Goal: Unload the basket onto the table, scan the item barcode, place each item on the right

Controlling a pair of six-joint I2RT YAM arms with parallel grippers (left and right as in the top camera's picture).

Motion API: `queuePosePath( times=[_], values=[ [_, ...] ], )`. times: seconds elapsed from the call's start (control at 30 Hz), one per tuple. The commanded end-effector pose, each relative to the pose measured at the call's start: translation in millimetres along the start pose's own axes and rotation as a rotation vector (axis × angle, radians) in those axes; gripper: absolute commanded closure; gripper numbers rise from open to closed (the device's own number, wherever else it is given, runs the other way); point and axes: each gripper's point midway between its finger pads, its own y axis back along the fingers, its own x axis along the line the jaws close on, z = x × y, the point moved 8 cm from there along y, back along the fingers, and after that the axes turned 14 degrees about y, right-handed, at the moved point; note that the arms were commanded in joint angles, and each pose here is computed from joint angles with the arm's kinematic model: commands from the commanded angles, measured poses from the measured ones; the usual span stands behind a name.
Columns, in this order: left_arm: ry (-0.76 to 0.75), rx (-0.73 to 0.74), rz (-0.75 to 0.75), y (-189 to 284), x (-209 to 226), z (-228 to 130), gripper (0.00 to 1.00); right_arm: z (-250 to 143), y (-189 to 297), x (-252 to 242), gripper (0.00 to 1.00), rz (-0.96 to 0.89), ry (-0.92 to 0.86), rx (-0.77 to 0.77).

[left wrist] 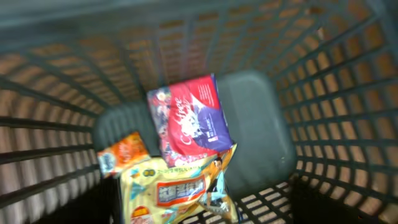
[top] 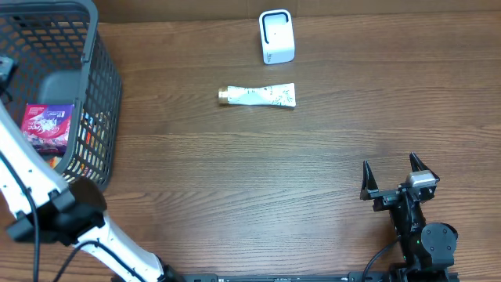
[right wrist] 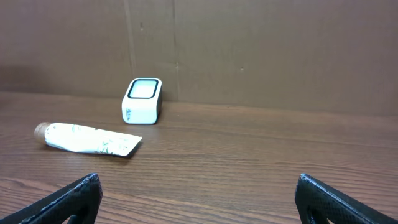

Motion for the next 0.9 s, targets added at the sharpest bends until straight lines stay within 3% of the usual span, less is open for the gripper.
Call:
queuePosePath(
  times=[0.0,0.57,0.87],
  values=[
    [-0.06,0.042,0.122,-38.0,3.7,-8.8,0.0,-1.6,-0.1,1.7,0.0,0.008,0.004,-0.007],
    [-0.067,0.293,0.404,-193.3,9.8,-73.7,0.0,-1.6,-0.1,1.7,0.0,0.008,0.004,-0.007],
    [-0.082,0.322,0.444,-223.4,14.0,-88.5,0.0,-1.6,-0.1,1.7,0.0,0.008,0.004,-0.007]
  ],
)
